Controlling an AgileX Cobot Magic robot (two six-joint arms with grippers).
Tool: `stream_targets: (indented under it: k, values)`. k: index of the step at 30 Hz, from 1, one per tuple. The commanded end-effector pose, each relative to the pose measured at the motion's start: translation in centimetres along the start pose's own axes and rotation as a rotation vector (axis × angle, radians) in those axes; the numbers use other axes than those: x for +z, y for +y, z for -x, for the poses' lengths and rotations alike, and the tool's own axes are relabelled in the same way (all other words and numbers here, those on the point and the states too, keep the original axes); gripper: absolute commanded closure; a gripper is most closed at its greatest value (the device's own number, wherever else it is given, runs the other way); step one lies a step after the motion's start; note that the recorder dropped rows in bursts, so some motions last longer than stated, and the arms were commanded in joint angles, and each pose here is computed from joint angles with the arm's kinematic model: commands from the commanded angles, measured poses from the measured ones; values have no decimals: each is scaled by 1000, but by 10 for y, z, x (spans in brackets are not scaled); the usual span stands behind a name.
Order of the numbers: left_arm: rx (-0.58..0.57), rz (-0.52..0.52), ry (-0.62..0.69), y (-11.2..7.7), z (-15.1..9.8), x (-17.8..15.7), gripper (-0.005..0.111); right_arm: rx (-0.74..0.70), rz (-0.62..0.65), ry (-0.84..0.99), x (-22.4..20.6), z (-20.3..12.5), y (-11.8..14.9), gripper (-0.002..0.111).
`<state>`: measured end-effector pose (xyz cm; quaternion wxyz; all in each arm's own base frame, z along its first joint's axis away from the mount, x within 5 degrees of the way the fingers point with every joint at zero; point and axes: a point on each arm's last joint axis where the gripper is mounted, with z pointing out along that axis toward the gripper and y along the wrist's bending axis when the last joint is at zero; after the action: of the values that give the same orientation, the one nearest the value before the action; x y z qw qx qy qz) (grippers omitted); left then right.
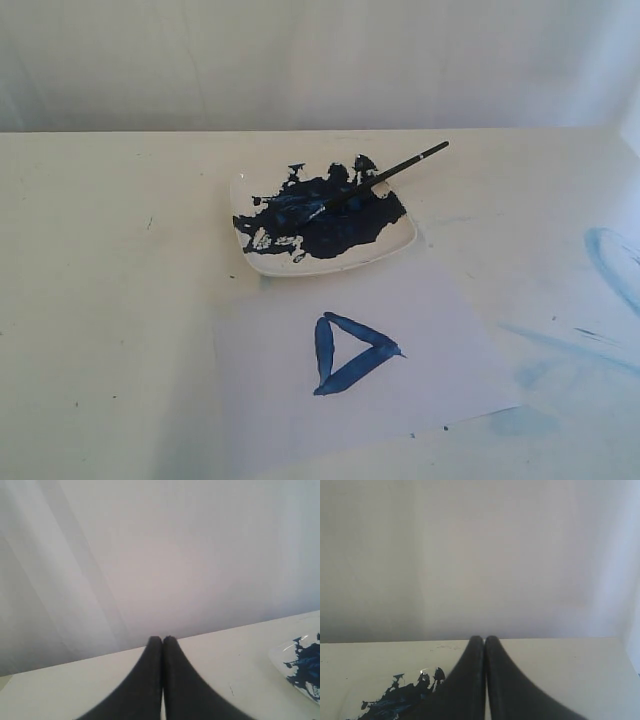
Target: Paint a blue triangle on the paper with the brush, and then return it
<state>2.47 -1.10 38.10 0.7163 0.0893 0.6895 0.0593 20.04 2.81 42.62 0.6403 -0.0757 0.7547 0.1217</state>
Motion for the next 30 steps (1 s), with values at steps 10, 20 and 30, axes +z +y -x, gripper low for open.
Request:
stream_targets:
  k: [10, 20, 30]
  values:
    - [-228, -2, 41, -19, -102, 18, 107, -10, -8, -11, -1, 0, -1, 108]
    - [-375, 146, 132, -19, -179, 31, 107, -10, -8, -11, -1, 0, -1, 108]
    - [-309, 62, 428, -33, -215, 20, 107, -10, -8, -11, -1, 0, -1, 108]
